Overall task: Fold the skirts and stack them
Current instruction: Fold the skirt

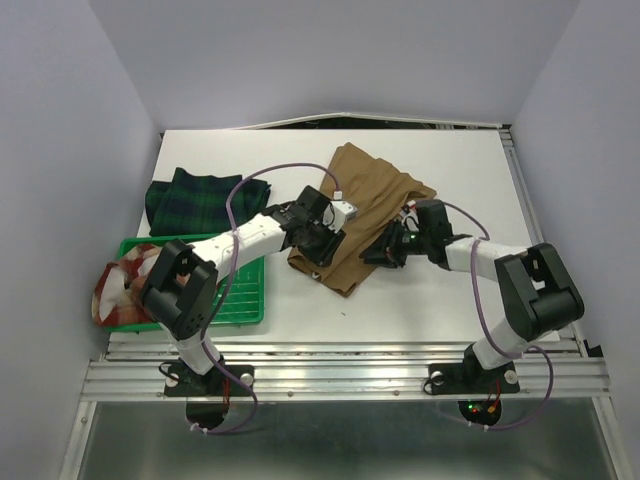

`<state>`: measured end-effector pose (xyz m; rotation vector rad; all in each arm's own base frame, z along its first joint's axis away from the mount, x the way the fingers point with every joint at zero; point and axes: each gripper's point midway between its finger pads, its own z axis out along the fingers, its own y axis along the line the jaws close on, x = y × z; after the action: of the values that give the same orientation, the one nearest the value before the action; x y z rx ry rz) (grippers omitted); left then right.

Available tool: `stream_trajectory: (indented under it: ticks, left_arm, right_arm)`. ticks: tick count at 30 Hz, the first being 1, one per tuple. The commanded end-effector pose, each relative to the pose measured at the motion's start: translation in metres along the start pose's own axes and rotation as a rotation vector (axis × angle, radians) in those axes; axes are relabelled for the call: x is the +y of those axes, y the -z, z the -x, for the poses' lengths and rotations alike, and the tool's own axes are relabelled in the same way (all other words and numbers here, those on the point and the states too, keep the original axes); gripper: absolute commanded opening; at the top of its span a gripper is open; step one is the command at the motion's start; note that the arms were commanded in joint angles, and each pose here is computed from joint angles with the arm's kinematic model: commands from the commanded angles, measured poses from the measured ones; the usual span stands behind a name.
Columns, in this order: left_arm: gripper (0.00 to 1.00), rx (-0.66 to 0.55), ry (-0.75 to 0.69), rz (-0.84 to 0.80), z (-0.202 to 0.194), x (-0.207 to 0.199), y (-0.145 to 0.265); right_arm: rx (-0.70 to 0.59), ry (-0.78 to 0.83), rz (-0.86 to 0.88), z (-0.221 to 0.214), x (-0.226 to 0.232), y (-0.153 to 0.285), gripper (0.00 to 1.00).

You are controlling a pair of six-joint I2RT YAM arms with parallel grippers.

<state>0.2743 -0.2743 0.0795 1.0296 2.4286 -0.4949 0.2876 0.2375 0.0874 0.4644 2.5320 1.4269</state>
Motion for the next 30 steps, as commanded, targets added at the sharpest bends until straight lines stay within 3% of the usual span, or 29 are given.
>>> stream_trajectory:
  ticks: [1,7,11,17,20,30]
  left_arm:
    - [0.5,-0.054,0.005,-0.033,0.01,-0.012,0.008]
    - [0.5,-0.055,0.013,0.032,0.018,-0.003,-0.009]
    - [0.43,-0.021,0.006,0.056,0.014,0.001,-0.022]
    - [0.24,0.048,-0.011,0.033,-0.003,-0.009,-0.036]
    - [0.01,0.035,-0.037,0.02,0.001,-0.019,-0.034]
    - [0.0,-0.094,-0.035,-0.017,0.036,-0.042,0.012]
  right_arm:
    - [-0.023,-0.005,0.047,0.002,0.009,-0.015,0.33]
    - [-0.004,-0.013,-0.026,0.006,-0.018,-0.039,0.26]
    - [0.008,-0.015,-0.086,0.004,-0.035,-0.047,0.22]
    - [0.034,-0.036,-0.151,0.005,-0.054,-0.057,0.18]
    - [0.041,-0.042,-0.169,0.004,-0.06,-0.058,0.17]
    - [0.052,-0.062,-0.213,-0.001,-0.072,-0.056,0.06]
